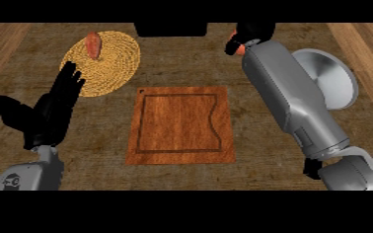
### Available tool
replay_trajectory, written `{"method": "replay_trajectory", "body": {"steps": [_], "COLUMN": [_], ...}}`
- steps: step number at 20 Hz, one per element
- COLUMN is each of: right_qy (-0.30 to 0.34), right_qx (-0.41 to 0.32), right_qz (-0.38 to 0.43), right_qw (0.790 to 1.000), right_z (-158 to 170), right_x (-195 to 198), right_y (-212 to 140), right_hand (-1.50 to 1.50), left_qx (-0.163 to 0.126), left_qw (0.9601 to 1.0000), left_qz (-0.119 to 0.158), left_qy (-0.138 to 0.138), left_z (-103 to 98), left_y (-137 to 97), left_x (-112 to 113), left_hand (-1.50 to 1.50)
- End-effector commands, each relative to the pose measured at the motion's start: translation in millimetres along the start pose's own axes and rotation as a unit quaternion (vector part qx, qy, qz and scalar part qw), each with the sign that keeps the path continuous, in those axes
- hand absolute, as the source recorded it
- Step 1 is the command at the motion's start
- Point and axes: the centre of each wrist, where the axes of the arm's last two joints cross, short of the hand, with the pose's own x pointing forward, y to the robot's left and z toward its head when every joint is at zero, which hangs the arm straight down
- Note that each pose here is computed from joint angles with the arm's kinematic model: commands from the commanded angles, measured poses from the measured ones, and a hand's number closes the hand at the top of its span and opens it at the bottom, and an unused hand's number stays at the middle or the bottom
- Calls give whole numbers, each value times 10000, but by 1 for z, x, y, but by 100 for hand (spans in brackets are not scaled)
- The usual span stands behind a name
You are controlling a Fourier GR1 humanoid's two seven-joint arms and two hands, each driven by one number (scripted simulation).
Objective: Pick the squash from the cutting board and place it in the pan
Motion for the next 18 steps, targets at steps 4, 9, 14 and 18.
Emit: {"method": "replay_trajectory", "body": {"steps": [4,9,14,18], "right_qy": [1170,1664,1903,1975], "right_qx": [-630,-908,-1130,-1415], "right_qz": [-124,-358,-487,-624], "right_qw": [9910,9812,9740,9680], "right_z": [1,-15,-33,-29], "right_x": [22,-26,-97,-133], "right_y": [-62,-55,-65,-55], "right_hand": [150,150,150,150], "left_qx": [-153,-123,-88,-89], "left_qw": [9998,9998,9998,9999], "left_qz": [90,-4,16,57], "left_qy": [-39,-131,-164,-88], "left_z": [-6,11,-2,-3], "left_y": [4,10,-7,12], "left_x": [4,4,1,-7], "left_hand": [0,0,0,0]}}
